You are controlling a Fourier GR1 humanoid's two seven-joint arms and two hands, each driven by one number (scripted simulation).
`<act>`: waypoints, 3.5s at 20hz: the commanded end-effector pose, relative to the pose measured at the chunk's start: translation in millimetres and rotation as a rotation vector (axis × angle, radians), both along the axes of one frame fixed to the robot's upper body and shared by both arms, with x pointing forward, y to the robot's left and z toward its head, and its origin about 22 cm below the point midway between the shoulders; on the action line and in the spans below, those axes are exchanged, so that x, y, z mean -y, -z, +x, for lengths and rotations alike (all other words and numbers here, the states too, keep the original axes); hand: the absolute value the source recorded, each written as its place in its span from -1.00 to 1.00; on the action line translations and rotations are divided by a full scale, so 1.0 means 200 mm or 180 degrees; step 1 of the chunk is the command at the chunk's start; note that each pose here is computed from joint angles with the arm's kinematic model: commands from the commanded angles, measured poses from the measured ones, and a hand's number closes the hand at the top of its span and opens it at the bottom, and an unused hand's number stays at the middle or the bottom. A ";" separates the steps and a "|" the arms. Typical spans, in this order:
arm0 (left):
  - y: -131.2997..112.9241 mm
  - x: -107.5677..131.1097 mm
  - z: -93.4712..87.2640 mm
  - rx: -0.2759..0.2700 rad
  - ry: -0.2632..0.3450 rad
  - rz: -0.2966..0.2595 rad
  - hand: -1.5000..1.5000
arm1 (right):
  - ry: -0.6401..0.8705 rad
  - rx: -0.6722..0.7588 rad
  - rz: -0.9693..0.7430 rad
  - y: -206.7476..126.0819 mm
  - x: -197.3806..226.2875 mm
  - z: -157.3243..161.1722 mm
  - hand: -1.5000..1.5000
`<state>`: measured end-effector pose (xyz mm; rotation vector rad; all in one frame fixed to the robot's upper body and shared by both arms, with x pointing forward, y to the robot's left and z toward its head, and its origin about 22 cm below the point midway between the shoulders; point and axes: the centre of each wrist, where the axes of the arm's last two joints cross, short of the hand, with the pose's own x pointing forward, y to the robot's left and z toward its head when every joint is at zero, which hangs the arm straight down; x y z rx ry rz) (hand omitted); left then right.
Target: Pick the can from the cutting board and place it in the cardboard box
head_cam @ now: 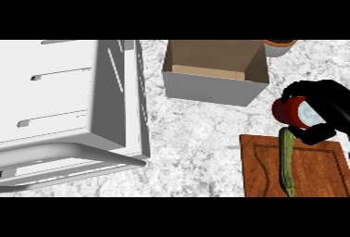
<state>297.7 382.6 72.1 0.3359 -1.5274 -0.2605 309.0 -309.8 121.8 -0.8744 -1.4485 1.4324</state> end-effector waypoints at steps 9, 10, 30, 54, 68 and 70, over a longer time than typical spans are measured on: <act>0.15 0.27 0.02 -0.0062 0.0273 -0.0151 0.00 | -0.1621 0.0187 0.1432 -0.23 0.00 0.30 1.00; 0.15 0.27 0.01 -0.0074 0.0298 -0.0154 0.00 | -0.1719 0.0172 0.1551 -0.28 0.01 0.33 1.00; 0.21 0.33 -0.05 -0.0078 0.0074 -0.0095 0.00 | -0.2353 -0.0431 0.1685 -0.46 -0.59 0.72 1.00; 0.20 0.28 -0.09 -0.0072 0.0004 -0.0131 0.00 | -0.2027 -0.1116 0.2047 0.01 -1.12 0.72 -1.00; 0.15 0.26 -0.08 0.0018 0.0057 -0.0115 0.00 | -0.1226 -0.1101 0.3880 -0.20 -0.72 0.86 -1.00; 0.17 0.23 -0.10 -0.0023 0.0050 -0.0139 0.00 | -0.1004 -0.0997 0.3920 -0.24 -0.59 0.87 -1.00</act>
